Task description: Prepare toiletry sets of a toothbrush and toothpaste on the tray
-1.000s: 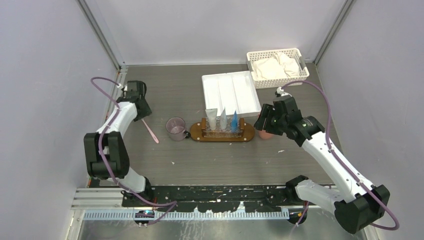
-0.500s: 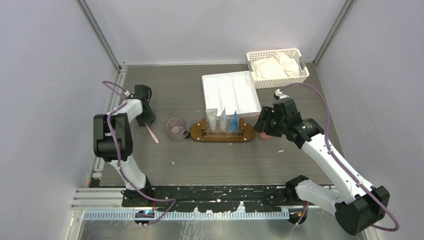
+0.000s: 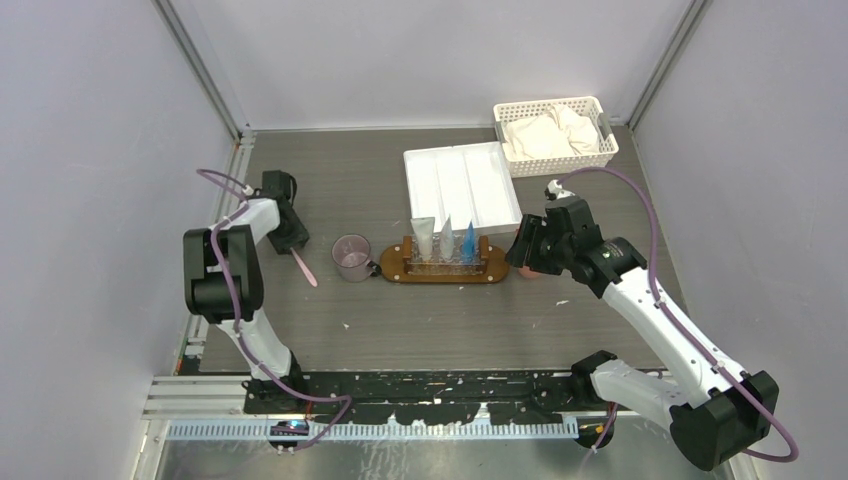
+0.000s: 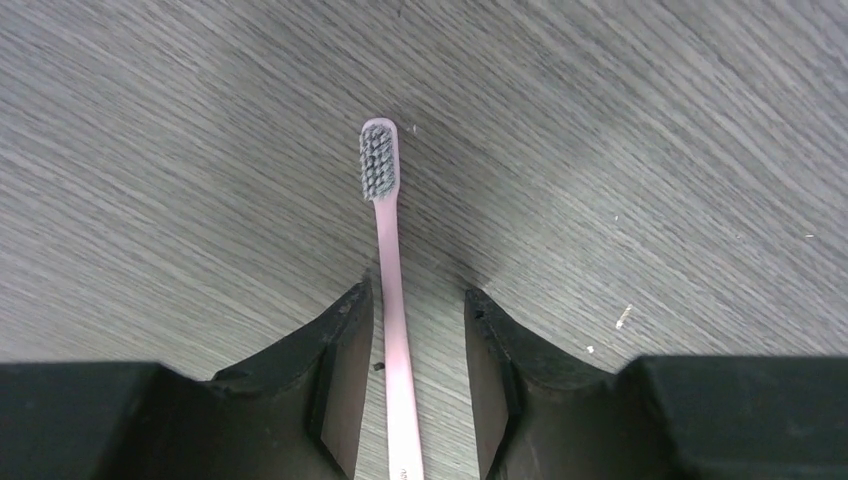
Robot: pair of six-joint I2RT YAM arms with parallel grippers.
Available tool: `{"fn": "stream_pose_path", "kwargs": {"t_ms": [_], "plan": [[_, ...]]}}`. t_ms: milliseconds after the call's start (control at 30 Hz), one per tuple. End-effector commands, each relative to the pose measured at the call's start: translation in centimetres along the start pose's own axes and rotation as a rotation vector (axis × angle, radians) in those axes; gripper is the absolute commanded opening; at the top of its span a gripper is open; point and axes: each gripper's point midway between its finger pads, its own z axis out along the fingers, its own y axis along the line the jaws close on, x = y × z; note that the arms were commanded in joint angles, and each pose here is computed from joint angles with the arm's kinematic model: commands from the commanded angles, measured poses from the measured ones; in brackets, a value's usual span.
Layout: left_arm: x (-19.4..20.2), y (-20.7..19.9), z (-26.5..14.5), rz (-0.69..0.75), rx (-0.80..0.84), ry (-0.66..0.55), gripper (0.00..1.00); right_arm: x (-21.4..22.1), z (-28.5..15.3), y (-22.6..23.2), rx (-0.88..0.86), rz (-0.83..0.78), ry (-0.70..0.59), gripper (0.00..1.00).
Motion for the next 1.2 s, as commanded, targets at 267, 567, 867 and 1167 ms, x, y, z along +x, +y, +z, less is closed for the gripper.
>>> {"fn": "stream_pose_path", "kwargs": {"t_ms": [267, 567, 867, 1167], "plan": [[1.4, 0.8, 1.4, -0.055, 0.025, 0.066, 0.20, -0.6, 0.2, 1.1, -0.052, -0.019, -0.020, 0.57], [0.4, 0.7, -0.3, -0.025, 0.040, 0.018, 0.01, -0.3, 0.4, 1.1, -0.059, -0.015, -0.013, 0.55], [-2.9, -1.6, -6.5, 0.014, 0.115, -0.159, 0.01, -0.1, 0.7, 1.3, -0.070, -0.007, -0.006, 0.54], [-5.3, -4.5, -14.5, 0.051, 0.225, -0.367, 0.01, 0.0, 0.8, 1.4, -0.077, -0.002, -0.003, 0.54]]}}
